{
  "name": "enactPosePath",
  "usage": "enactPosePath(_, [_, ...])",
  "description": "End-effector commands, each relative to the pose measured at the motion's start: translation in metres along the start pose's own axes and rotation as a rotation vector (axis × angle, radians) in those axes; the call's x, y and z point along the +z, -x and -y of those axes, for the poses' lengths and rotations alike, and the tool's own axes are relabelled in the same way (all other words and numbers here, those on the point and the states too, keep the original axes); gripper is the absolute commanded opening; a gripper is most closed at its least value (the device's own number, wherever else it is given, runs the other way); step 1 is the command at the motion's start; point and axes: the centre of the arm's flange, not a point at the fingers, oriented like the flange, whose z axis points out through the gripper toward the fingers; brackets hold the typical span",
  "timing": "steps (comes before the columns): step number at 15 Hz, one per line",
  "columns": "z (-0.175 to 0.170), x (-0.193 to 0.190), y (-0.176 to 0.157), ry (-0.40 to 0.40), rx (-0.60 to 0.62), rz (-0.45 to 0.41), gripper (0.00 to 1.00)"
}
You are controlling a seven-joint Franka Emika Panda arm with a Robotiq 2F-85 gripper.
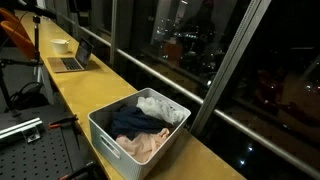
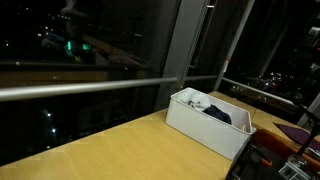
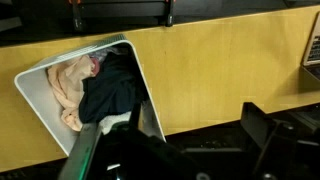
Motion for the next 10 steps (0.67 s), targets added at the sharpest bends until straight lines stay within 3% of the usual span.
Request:
enactPosePath(1, [0.0,-0.0001,0.0,0.0,0.0,0.0,1.0])
enactPosePath(10, [-0.0002,0.0003,-0.0031,0.003,-0.003,0.001,1.0])
